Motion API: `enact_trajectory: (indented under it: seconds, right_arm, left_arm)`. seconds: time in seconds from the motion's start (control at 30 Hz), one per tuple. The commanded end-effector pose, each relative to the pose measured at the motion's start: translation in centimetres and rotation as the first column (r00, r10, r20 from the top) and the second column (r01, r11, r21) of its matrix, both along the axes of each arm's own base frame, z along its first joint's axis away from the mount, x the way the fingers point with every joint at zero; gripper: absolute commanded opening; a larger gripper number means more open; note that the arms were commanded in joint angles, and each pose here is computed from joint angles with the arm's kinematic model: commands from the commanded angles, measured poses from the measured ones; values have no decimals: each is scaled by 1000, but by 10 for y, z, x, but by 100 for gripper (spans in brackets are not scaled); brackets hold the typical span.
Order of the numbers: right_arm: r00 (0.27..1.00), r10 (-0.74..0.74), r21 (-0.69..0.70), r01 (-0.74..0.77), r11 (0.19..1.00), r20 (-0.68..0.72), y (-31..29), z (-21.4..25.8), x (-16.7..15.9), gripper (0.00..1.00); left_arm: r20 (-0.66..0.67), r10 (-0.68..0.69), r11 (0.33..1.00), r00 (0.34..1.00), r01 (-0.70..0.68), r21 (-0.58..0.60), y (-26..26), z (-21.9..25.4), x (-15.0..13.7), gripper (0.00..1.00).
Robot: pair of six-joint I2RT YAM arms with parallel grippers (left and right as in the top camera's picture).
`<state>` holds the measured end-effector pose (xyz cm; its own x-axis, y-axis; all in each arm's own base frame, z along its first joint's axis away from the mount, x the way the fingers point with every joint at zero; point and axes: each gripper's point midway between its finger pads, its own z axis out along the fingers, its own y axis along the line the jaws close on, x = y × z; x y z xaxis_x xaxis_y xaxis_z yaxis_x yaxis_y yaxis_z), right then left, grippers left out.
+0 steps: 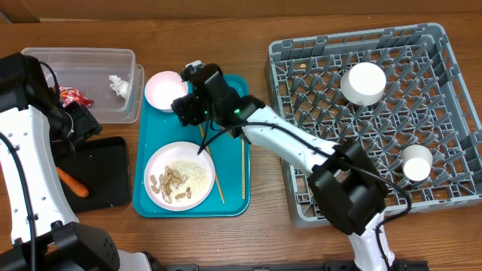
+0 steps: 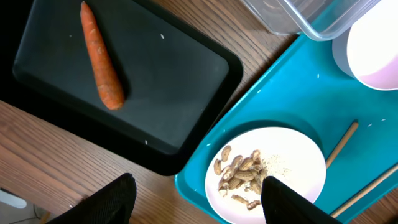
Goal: Sort waste into correct bins and load items into the dishwasher
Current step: 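Reach the right gripper to the pink bowl and grasp its rim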
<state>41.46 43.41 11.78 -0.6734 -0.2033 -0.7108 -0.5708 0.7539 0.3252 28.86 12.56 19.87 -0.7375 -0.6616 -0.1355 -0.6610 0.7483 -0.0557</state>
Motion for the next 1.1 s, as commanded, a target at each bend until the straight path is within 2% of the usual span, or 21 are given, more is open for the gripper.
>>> enact_trajectory:
  seconds: [0.0,0.13,0.2,0.37,0.47,0.57,0.67,0.83,0.9,0.97,1.07]
  right_arm:
    - [998,-65,11,65,998,12,3,-9,12,73]
    - [996,-90,-61,88,994,-29,-12,-23,10,77]
    - [989,-137,-154,129,980,-46,-39,-24,14,77]
    - [977,-201,-217,182,959,-68,-96,24,25,84]
    - [981,-188,-159,179,971,-42,-112,61,35,86]
    - [982,-190,-95,189,977,2,-126,107,49,81]
    - [983,-156,-87,164,983,94,-126,151,56,81]
    - [938,-232,13,237,971,257,-135,228,80,87]
    - [935,-228,54,221,974,271,-131,232,89,89]
    - [948,-167,109,142,984,272,-113,227,98,99]
    - [961,-115,137,82,987,251,-89,198,111,100]
  left_arm:
    - [21,3,1000,1000,-2,-9,-3,4,3,67]
    - [31,-5,1000,1000,5,-4,-4,5,6,66]
    - [50,-20,1000,999,19,4,-7,6,13,67]
    - [108,-117,993,987,113,34,-27,9,36,68]
    - [107,-156,986,982,149,76,-34,10,42,68]
    - [73,-151,986,986,145,82,-32,9,35,68]
    - [69,-151,986,986,145,80,-32,8,34,67]
    - [74,-150,986,986,144,86,-31,9,35,67]
    - [73,-150,986,986,144,86,-31,9,35,67]
    - [73,-150,986,986,144,85,-31,9,35,67]
    - [69,-150,986,986,144,84,-32,8,34,67]
